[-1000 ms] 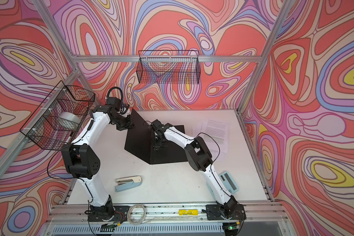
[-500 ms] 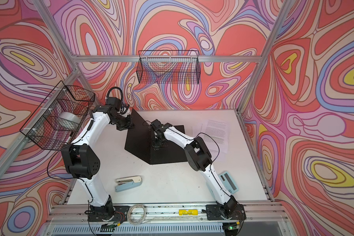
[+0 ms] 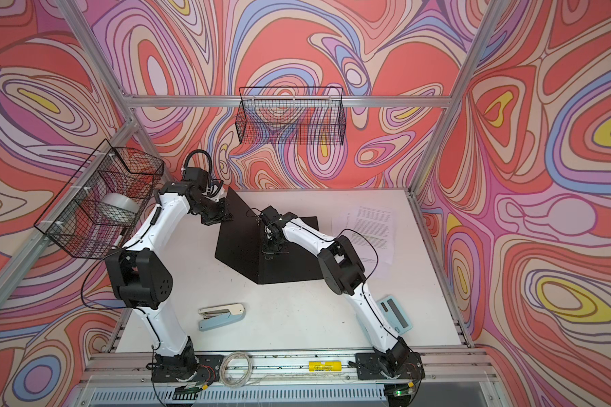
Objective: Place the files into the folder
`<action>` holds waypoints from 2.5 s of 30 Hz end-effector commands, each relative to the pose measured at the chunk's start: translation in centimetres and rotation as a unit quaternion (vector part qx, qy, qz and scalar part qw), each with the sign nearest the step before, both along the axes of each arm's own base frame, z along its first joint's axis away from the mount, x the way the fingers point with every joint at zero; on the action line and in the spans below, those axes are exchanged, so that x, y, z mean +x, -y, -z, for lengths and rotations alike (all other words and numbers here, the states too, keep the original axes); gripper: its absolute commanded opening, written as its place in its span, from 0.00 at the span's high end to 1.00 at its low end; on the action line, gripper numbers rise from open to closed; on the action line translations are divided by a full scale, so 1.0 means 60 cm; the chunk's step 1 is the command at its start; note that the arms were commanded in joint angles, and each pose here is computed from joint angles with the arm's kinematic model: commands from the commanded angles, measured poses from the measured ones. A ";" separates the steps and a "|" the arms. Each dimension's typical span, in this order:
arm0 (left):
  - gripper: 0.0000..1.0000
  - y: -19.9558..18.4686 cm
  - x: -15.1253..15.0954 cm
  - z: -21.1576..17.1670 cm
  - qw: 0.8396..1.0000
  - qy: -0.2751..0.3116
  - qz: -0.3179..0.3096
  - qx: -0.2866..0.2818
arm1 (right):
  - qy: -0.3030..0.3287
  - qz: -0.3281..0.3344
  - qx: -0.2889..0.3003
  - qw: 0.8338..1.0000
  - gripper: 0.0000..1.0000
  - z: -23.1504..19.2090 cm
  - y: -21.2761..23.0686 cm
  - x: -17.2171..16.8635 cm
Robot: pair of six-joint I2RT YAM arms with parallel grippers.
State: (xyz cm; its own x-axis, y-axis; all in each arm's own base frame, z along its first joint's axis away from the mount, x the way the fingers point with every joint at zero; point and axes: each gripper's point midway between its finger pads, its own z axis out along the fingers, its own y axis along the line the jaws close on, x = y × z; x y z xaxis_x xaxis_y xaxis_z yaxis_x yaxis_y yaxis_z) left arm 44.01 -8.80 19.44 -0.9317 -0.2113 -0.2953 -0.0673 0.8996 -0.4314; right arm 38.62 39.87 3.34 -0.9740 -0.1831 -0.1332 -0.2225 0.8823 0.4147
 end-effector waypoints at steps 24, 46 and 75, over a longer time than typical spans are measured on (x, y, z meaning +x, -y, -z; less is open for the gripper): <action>1.00 0.011 -0.016 -0.037 1.000 0.015 0.010 -0.022 | -0.041 -0.005 -0.062 0.997 0.96 0.085 0.030 -0.027; 1.00 0.005 -0.018 -0.047 0.999 0.026 0.018 -0.006 | -0.012 -0.022 -0.175 0.984 1.00 0.118 0.066 -0.030; 1.00 -0.002 -0.026 -0.043 0.999 0.021 0.038 0.017 | 0.021 -0.015 -0.233 0.972 1.00 0.109 0.086 -0.023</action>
